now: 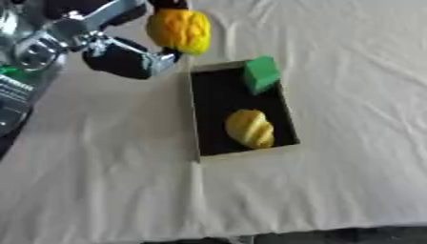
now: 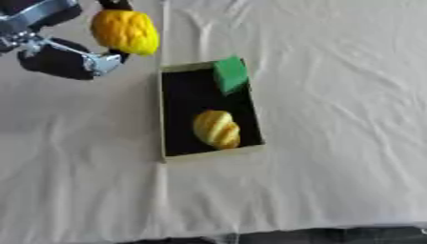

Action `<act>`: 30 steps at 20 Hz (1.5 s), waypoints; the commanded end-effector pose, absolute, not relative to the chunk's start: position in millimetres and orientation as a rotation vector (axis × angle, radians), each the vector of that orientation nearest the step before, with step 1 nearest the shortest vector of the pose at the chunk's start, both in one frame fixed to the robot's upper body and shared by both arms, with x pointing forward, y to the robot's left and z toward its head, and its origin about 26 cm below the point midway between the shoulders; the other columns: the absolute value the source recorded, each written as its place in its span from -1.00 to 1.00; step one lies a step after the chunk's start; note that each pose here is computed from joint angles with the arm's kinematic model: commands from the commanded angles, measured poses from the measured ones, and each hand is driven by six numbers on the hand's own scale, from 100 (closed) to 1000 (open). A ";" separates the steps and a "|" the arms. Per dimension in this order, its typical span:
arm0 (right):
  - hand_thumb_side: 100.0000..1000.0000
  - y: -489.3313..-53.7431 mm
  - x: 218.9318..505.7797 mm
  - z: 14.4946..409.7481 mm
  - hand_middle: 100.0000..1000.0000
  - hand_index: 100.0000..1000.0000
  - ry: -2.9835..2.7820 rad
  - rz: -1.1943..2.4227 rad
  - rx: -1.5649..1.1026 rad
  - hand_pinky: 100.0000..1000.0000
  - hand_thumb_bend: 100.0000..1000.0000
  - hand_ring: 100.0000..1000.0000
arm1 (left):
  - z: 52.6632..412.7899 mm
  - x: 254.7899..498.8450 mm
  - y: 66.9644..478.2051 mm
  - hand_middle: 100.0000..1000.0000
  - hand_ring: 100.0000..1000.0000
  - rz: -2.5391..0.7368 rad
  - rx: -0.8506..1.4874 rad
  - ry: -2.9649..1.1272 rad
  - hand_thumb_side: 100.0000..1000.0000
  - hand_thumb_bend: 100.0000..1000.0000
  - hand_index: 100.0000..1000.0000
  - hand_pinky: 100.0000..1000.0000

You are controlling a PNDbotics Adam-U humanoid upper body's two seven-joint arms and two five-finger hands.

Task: Pick up objects on the table and place them in the box.

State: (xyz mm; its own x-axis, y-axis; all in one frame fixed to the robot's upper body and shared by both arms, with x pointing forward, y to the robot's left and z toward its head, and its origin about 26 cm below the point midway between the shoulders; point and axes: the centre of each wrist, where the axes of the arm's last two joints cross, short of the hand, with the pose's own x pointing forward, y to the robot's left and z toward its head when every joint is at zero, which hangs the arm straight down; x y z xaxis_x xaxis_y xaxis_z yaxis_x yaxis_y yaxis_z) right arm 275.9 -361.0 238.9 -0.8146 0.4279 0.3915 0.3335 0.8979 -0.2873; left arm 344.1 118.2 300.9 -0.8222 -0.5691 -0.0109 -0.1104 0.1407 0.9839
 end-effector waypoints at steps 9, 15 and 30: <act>-0.04 -357.5 275.2 253.9 0.21 0.63 -2.650 0.320 -0.524 0.91 -1.00 0.73 | 252.3 384.7 73.3 -0.25 -0.04 -1.735 0.575 -1.956 -1.00 -1.00 -0.02 0.30; -0.04 -356.6 275.6 253.0 0.21 0.63 -2.649 0.312 -0.509 0.91 -1.00 0.73 | 217.9 401.6 66.9 -0.16 0.03 -1.727 0.600 -1.874 -1.00 -1.00 0.09 0.35; -0.04 -357.4 275.0 249.7 0.20 0.62 -2.631 0.297 -0.508 0.92 -1.00 0.73 | 209.0 408.5 76.0 0.69 0.88 -1.846 0.760 -1.772 -0.39 0.16 0.93 1.00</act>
